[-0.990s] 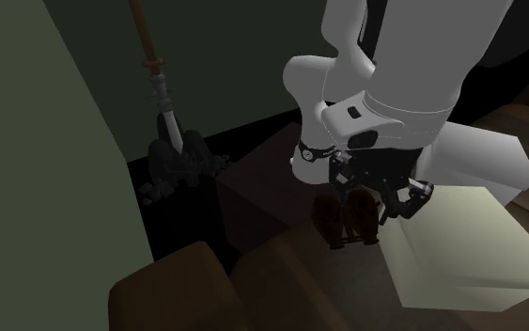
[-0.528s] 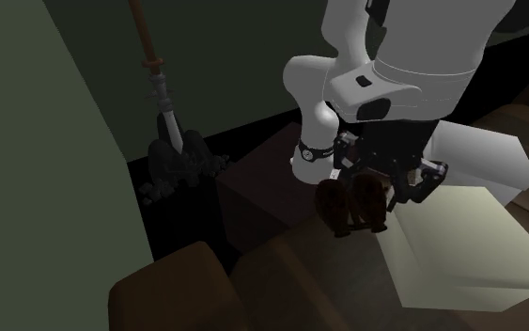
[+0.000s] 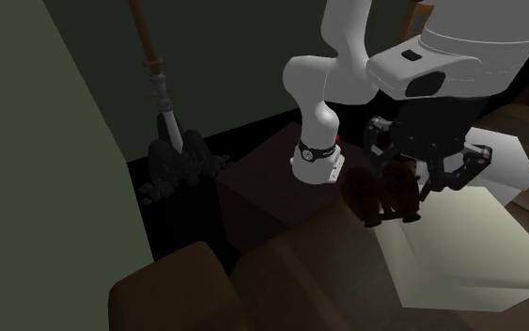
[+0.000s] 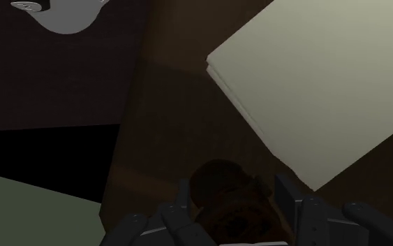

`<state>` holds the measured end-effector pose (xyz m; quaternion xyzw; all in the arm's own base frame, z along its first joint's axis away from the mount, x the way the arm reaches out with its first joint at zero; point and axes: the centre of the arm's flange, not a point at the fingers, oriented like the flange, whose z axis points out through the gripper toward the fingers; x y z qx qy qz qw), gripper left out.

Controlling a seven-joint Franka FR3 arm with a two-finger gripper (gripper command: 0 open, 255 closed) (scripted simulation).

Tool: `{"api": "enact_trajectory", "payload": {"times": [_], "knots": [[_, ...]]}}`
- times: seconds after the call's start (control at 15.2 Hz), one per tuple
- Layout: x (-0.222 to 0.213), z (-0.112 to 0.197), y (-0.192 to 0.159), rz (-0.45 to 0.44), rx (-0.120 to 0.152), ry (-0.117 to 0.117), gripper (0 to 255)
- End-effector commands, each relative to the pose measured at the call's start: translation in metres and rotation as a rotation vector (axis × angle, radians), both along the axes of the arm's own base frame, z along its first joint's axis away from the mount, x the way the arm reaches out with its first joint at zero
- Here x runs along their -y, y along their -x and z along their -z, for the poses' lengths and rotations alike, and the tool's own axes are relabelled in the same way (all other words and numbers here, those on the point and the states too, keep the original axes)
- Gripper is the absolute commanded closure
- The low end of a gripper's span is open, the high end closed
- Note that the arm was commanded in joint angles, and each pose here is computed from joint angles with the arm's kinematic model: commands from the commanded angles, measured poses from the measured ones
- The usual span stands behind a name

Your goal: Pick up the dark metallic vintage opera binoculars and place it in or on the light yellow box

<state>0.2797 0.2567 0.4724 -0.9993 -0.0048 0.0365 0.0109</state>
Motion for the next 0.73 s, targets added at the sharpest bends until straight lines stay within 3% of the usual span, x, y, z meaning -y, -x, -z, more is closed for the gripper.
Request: {"api": "enact_trajectory", "payload": {"times": [0.0,0.66], "knots": [[-0.019,0.001,0.018,0.001,0.000,0.000,255],[-0.118,0.002,0.105,0.001,0.000,0.000,255]]}}
